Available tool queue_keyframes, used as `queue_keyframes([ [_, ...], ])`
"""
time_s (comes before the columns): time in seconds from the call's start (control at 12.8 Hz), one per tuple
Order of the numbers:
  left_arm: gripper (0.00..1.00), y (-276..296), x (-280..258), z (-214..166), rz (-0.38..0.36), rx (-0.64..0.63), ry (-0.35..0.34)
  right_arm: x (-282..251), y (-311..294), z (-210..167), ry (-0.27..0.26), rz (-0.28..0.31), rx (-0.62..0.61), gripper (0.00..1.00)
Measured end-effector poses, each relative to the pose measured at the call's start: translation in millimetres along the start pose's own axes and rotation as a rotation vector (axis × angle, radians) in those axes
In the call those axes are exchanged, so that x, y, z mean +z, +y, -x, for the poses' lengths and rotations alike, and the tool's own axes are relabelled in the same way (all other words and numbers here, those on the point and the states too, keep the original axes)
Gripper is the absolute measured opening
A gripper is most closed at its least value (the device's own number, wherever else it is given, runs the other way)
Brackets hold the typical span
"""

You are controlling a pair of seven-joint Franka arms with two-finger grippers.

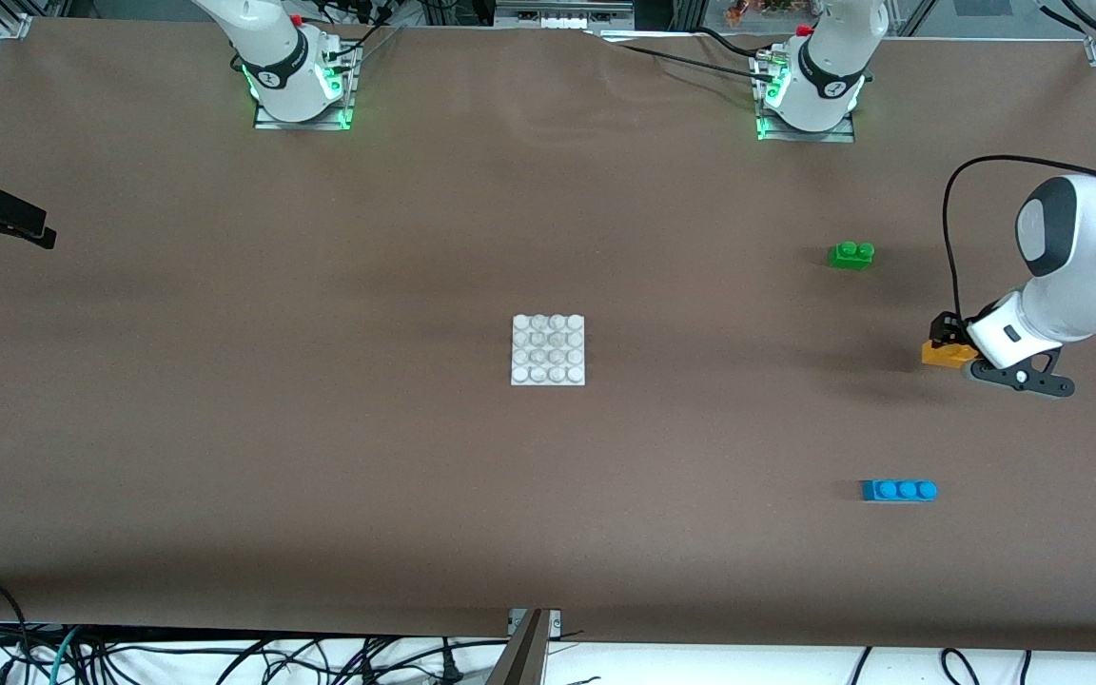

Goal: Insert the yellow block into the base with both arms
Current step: 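Carry the yellow brick with the left gripper over the white plate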

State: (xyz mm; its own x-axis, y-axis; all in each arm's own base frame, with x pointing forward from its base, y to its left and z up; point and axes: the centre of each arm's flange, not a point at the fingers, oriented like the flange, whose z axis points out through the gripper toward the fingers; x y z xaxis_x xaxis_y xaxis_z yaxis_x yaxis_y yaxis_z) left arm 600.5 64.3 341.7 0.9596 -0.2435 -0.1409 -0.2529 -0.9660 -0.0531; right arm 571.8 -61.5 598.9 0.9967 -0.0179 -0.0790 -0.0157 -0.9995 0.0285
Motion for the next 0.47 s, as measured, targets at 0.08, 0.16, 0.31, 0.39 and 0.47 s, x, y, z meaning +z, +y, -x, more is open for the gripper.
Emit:
queue_keyframes([
  [0.08,0.63,27,-23,-12,0.004,0.004,-0.007,0,0,0,0.000,0.000,0.000,1.00],
  [0.16,0.63,56,-43,-21,0.006,-0.004,-0.012,0,0,0,0.000,0.000,0.000,1.00],
  [0.31,0.63,123,-72,-36,0.013,0.005,0.004,0,-1,0,0.000,0.000,-0.002,1.00],
  [0.39,0.63,164,-82,-43,0.033,0.015,0.017,0,-2,0,0.000,0.000,-0.003,1.00],
  [0.47,0.63,207,-88,-49,0.058,0.008,0.028,0,-2,0,0.000,0.000,-0.004,1.00],
])
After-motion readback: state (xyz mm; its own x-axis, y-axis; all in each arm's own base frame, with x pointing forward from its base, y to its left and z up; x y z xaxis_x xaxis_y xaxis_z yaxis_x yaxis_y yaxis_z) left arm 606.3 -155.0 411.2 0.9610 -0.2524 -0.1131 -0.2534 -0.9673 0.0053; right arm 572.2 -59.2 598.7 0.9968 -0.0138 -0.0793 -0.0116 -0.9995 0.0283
